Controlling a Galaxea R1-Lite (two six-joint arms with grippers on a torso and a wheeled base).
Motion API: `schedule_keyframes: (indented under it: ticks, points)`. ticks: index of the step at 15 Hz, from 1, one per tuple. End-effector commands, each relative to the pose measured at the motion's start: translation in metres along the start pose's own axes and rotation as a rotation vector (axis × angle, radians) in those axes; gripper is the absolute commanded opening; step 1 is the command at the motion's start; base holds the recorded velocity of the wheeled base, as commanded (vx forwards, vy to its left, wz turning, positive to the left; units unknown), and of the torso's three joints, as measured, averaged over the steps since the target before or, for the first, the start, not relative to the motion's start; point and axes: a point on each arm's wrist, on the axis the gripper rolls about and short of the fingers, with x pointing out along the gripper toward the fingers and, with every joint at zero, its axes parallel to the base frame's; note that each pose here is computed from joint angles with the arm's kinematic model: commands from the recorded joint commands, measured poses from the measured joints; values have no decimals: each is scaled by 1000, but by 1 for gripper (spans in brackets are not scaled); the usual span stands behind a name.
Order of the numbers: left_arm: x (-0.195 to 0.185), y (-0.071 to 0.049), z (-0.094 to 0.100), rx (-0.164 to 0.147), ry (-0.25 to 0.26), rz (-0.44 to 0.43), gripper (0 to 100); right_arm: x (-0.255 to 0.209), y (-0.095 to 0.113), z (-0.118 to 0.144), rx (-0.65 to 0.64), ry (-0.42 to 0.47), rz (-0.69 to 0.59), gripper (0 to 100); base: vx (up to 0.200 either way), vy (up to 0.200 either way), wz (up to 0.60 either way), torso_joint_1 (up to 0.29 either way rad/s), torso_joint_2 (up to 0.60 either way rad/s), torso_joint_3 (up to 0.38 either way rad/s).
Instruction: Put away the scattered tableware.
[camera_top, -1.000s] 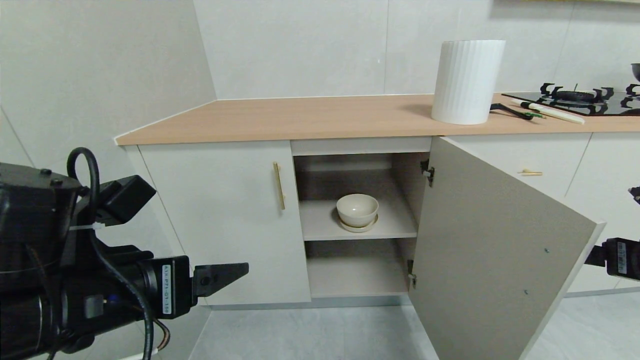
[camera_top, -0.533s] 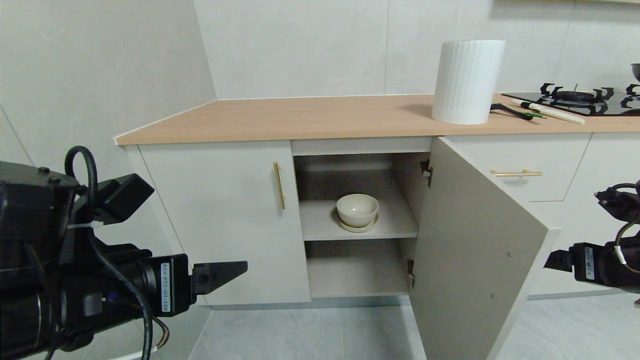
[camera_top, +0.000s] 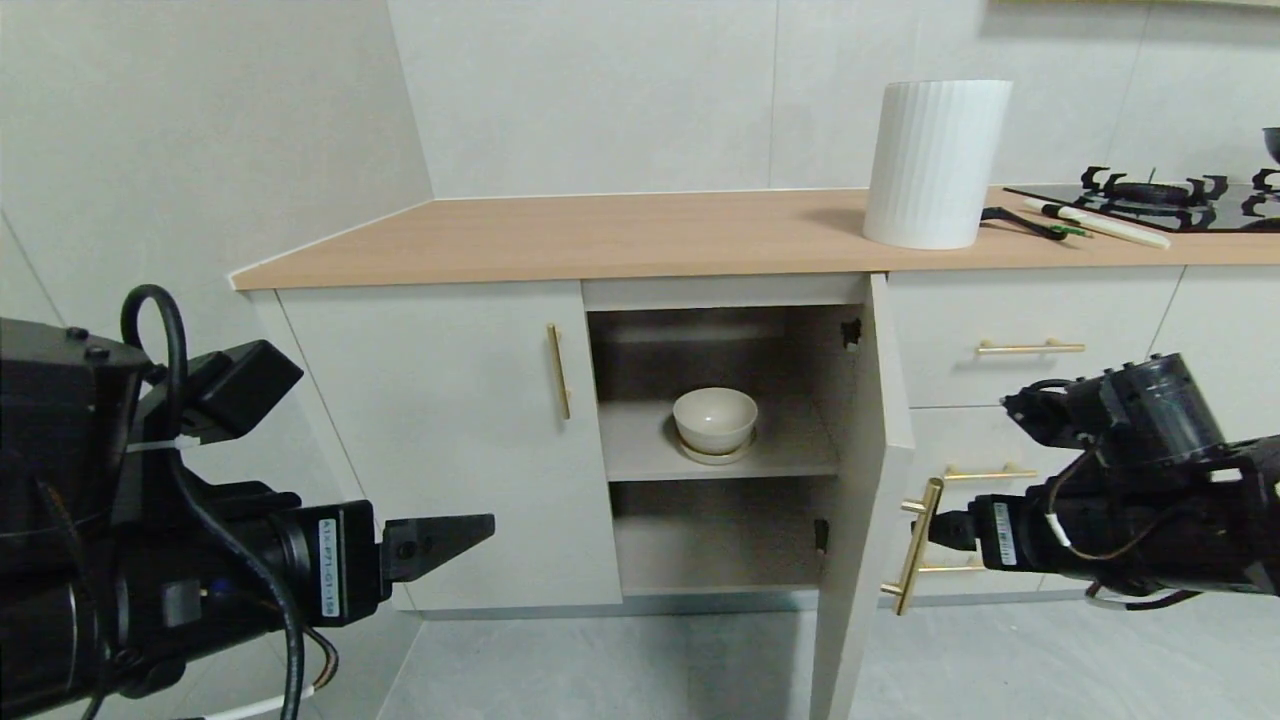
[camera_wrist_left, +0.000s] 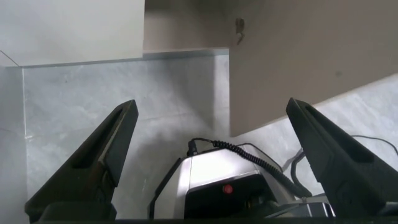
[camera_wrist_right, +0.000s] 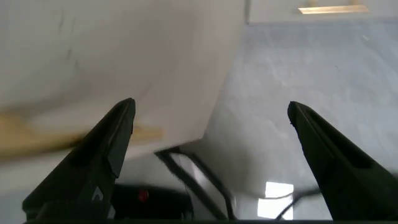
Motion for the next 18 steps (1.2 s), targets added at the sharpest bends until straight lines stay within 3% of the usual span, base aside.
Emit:
schedule_keyframes:
  ticks: [1, 8, 13, 15, 18]
  points:
    - [4, 0, -1, -3, 5, 2, 100, 46, 18, 0, -45, 59, 14, 100, 0, 0, 0, 0, 0, 0]
    - [-1, -1, 2, -18, -28, -7, 100, 87, 51, 37, -95, -13, 66, 100, 0, 0, 0, 0, 0, 0]
    - [0, 0, 2, -15, -30, 7, 100, 131, 59, 34, -89, -17, 69, 100, 0, 0, 0, 0, 0, 0]
    - [2, -1, 2, -15, -24, 5, 100, 148, 59, 35, -66, -102, 91, 100, 0, 0, 0, 0, 0, 0]
    - [1, -1, 3, -16, -28, 3, 100, 159, 60, 36, 0, -121, 105, 100, 0, 0, 0, 0, 0, 0]
